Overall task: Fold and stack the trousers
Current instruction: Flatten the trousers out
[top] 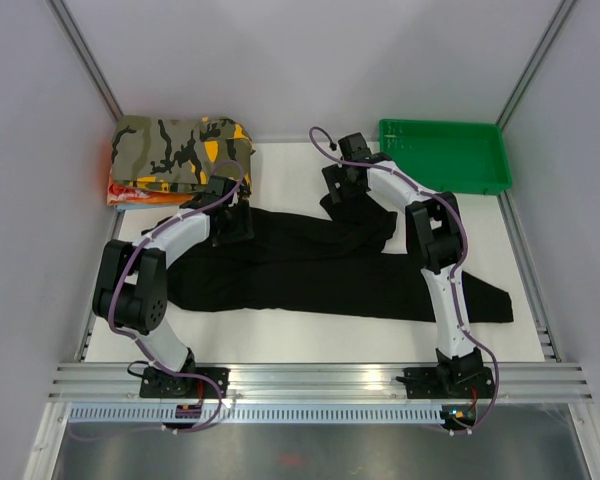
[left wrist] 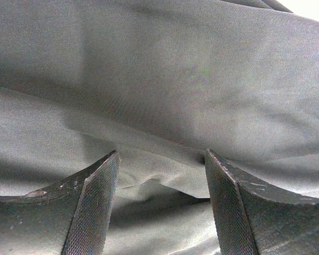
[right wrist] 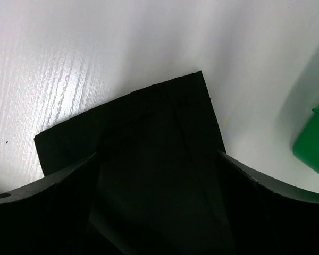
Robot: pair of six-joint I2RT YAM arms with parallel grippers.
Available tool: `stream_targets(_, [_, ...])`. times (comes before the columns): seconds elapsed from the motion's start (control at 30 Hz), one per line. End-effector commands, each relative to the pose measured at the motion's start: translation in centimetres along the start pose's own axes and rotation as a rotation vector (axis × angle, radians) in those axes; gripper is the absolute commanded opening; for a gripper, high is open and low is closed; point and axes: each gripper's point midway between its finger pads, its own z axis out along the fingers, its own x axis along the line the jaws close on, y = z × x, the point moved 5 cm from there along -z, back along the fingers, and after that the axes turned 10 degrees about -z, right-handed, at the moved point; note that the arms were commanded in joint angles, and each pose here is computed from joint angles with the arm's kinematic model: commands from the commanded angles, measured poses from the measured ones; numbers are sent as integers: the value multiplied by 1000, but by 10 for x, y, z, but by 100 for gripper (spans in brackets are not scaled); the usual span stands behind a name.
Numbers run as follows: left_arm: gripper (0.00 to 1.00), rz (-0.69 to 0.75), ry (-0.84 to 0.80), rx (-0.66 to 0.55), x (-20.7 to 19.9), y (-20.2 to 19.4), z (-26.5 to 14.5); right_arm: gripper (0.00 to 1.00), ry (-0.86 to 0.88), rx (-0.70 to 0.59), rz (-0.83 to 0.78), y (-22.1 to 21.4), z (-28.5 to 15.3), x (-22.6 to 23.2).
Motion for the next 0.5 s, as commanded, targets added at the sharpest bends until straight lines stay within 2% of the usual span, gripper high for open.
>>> stream_targets(0.0, [71, 33, -35, -25, -4, 5, -4, 95, -16, -54, 9, 15, 2, -9])
stream_targets(0.2, [71, 25, -30, -16, -3, 1, 0, 94, 38, -86, 74, 22, 10, -8])
stream_targets(0.47, [71, 31, -28, -15, -2, 1, 1, 90, 41, -45, 99, 10, 27, -15])
